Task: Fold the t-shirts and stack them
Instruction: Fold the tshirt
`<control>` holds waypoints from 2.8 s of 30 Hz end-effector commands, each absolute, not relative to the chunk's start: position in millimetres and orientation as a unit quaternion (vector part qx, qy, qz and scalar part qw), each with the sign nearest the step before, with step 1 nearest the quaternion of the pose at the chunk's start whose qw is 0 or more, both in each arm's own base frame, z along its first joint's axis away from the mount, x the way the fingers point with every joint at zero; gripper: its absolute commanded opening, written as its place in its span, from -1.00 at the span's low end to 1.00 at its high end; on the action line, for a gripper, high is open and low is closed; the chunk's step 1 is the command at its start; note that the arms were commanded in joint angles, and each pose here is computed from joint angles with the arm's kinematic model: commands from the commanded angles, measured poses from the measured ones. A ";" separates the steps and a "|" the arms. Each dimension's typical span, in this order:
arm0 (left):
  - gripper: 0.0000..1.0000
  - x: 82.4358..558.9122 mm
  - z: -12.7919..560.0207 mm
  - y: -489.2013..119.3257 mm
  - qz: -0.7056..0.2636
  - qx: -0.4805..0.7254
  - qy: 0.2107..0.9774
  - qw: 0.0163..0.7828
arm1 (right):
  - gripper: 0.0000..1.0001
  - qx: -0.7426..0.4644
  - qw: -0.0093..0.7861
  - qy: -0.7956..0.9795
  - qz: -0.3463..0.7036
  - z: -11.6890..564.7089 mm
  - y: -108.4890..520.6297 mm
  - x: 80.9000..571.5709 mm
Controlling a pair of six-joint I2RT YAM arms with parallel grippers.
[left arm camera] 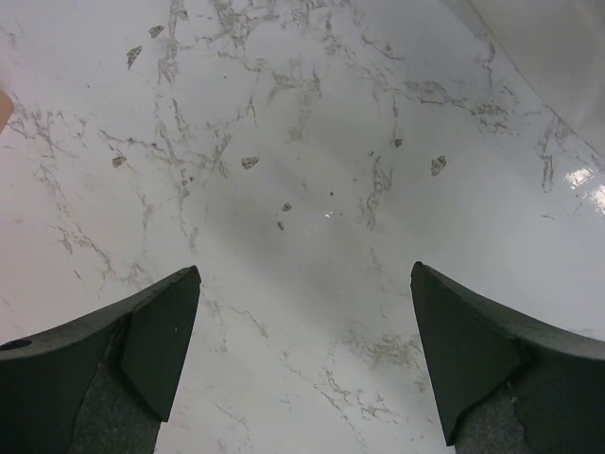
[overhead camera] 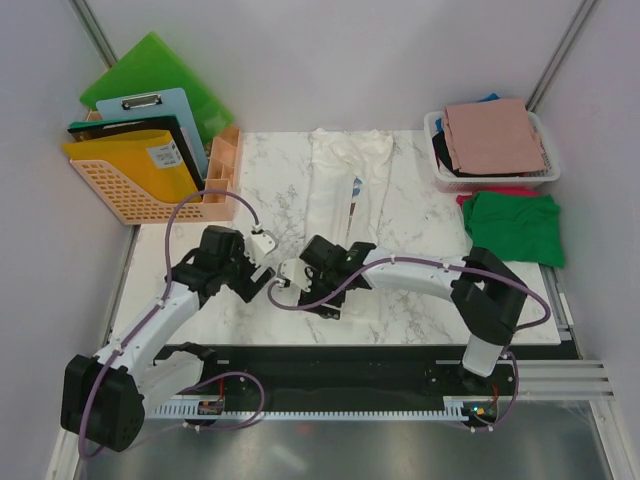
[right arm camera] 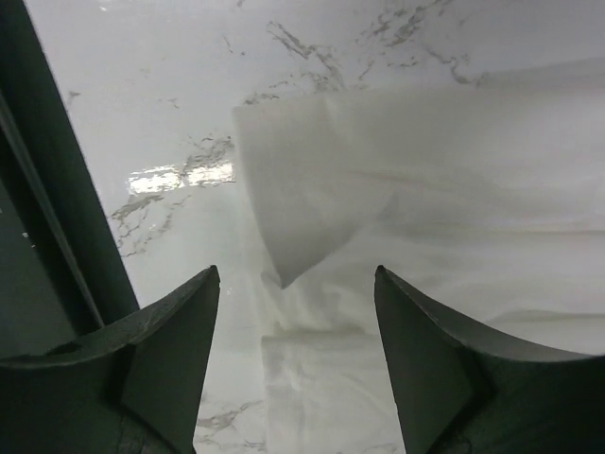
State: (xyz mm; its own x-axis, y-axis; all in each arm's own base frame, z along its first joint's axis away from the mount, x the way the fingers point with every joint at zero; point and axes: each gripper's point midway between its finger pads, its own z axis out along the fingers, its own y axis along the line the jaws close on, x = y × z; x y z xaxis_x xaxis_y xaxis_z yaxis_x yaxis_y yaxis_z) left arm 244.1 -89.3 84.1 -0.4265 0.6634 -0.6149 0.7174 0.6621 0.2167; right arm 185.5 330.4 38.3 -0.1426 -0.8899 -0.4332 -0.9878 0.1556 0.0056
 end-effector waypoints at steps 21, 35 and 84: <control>1.00 240.6 66.9 -75.9 -0.009 0.402 0.846 0.350 | -0.21 -0.620 0.263 0.717 0.181 36.3 378.2 210.4; 1.00 238.1 62.3 -74.7 -0.012 0.397 0.847 0.353 | 0.41 -0.638 0.269 0.693 0.201 68.4 367.5 194.9; 1.00 253.8 79.5 -180.4 -0.365 0.376 0.844 0.114 | 0.96 -0.298 0.191 0.899 0.258 104.4 131.3 327.0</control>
